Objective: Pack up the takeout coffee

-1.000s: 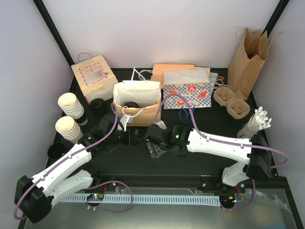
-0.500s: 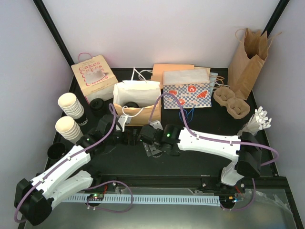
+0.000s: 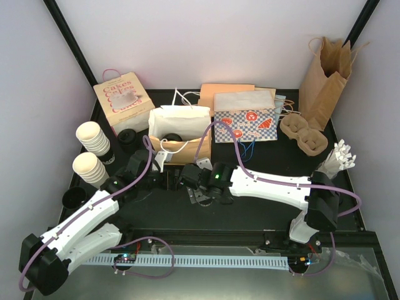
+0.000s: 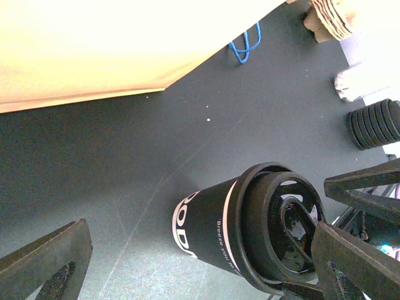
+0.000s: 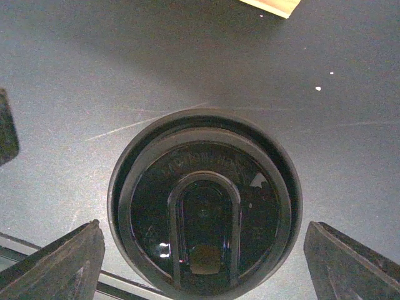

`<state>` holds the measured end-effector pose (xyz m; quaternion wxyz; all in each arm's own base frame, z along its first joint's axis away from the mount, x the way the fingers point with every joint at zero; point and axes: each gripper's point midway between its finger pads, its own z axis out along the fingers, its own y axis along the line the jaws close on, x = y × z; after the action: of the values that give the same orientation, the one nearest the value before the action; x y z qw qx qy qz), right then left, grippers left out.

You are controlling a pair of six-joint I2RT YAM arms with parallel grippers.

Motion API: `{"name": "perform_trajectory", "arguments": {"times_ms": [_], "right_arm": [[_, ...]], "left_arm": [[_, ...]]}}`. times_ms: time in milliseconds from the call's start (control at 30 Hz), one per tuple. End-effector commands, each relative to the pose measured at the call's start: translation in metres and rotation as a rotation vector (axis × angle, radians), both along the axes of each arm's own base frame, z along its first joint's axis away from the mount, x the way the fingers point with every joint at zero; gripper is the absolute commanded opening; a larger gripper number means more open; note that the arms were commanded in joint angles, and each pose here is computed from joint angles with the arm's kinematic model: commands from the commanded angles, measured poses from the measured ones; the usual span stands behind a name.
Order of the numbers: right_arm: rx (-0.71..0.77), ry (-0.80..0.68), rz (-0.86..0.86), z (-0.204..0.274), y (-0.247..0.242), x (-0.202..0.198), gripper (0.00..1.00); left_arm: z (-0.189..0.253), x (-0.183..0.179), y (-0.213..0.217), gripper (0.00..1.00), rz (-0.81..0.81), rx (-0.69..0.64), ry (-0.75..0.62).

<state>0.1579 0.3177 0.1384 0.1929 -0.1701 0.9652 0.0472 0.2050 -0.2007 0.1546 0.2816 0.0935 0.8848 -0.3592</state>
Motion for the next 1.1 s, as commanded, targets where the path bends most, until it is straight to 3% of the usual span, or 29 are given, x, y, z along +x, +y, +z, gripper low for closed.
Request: {"name": "perform_trajectory", "arguments": {"times_ms": [0,1067], "right_arm": [[0.024,-0.019,-0.039,0.006,0.006,0.005,0.89],[-0.029,-0.024,-0.057,-0.006,0.002,0.013,0.82]], "left_arm": [[0.003,0.003,-0.002,0.98,-0.016,-0.01,-0.023],[0.003,0.002,-0.003,0.99,-0.029,-0.009,-0.021]]}}
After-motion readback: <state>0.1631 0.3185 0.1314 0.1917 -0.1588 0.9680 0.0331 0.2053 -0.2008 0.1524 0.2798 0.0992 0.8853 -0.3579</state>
